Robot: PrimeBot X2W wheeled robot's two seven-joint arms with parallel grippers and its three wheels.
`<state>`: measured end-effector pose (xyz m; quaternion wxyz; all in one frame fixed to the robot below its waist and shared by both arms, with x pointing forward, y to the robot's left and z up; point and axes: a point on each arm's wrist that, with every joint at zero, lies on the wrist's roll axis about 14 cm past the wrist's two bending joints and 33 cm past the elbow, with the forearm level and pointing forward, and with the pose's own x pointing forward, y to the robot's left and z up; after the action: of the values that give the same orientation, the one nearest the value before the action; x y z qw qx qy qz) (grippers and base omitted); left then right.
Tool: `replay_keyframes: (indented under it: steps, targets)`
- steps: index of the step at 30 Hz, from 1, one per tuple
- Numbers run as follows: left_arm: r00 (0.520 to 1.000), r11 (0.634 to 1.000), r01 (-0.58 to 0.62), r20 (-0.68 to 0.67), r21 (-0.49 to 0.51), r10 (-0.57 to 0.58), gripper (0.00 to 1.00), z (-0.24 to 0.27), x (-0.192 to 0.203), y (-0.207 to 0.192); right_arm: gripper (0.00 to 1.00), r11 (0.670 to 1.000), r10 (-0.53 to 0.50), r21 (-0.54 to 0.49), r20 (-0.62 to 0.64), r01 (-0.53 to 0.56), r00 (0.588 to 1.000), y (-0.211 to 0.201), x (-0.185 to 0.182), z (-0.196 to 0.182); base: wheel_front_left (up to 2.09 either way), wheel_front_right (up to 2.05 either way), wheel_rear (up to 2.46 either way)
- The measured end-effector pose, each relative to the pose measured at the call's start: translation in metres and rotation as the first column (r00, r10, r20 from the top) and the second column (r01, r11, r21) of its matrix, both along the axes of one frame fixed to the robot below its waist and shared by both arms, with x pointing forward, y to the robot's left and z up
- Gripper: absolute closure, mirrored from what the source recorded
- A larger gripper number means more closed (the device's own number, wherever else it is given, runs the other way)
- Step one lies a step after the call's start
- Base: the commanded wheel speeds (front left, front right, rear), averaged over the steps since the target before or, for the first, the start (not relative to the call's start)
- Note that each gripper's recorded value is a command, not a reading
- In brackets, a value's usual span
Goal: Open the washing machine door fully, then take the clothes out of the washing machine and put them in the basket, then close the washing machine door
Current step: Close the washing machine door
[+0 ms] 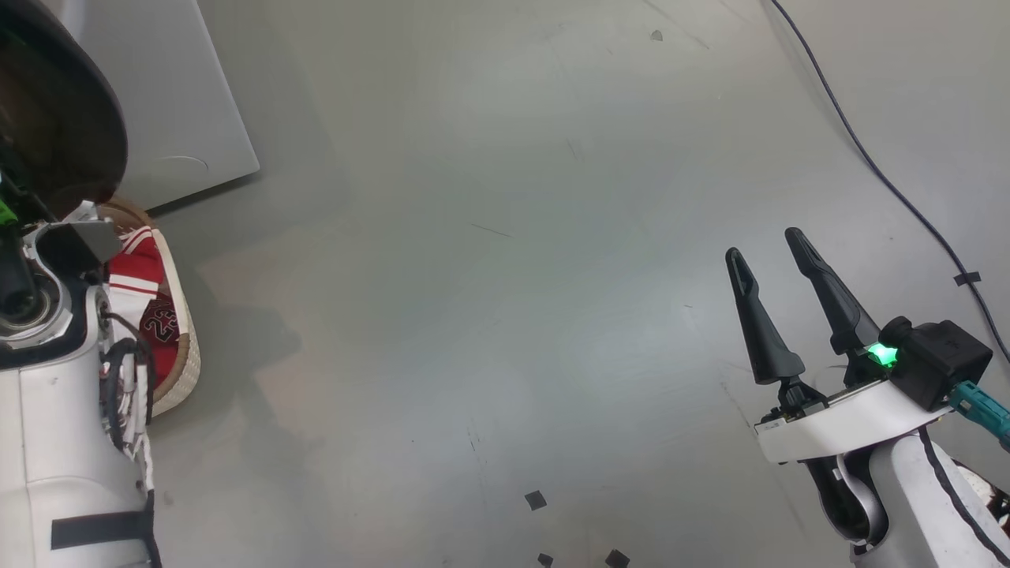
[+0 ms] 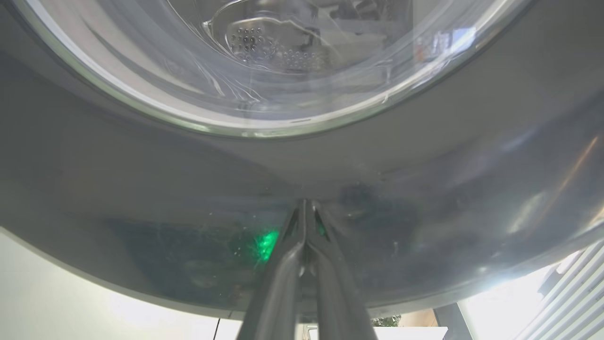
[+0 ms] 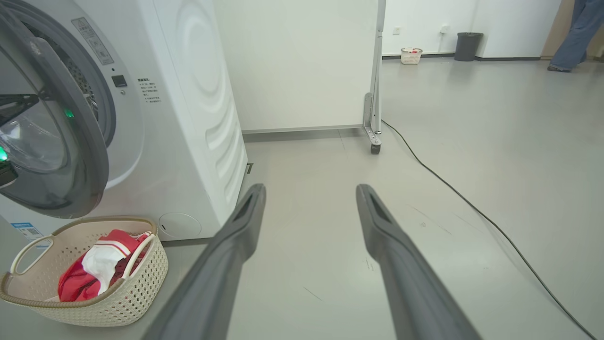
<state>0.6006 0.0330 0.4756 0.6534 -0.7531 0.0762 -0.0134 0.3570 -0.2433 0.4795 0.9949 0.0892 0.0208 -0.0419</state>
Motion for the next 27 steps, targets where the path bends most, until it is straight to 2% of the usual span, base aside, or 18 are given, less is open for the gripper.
replay_keyframes:
  steps: [7, 17, 22, 24, 27]
  targets:
    - [1.0, 1.0, 0.018, -0.009, 0.011, -0.018, 1.0, -0.006, 0.007, -0.012, 0.0, 1.0, -0.026, -0.008, -0.006, 0.026, 1.0, -0.008, 0.001, -0.001, 0.0, 0.0, 0.0]
    - [0.997, 0.995, 0.069, 0.019, 0.068, -0.07, 1.0, -0.004, -0.007, -0.017, 0.0, 1.0, -0.026, -0.011, 0.027, 0.027, 0.999, -0.012, 0.005, 0.007, 0.0, 0.0, 0.0]
    - [0.99, 0.977, 0.137, 0.002, 0.164, -0.14, 1.0, -0.016, -0.033, -0.021, 0.0, 1.0, 0.004, -0.025, 0.051, -0.003, 0.999, -0.008, 0.01, 0.014, 0.0, 0.0, 0.0]
    - [0.983, 0.958, 0.175, 0.006, 0.228, -0.181, 1.0, -0.018, -0.044, -0.024, 0.0, 0.999, 0.021, -0.027, 0.061, -0.019, 0.998, -0.004, 0.013, 0.016, 0.0, 0.0, 0.0]
    - [0.967, 0.907, 0.233, 0.018, 0.351, -0.255, 1.0, -0.019, -0.062, -0.03, 0.0, 0.999, 0.038, -0.023, 0.074, -0.036, 0.997, 0.0, 0.015, 0.019, 0.0, 0.0, 0.0]
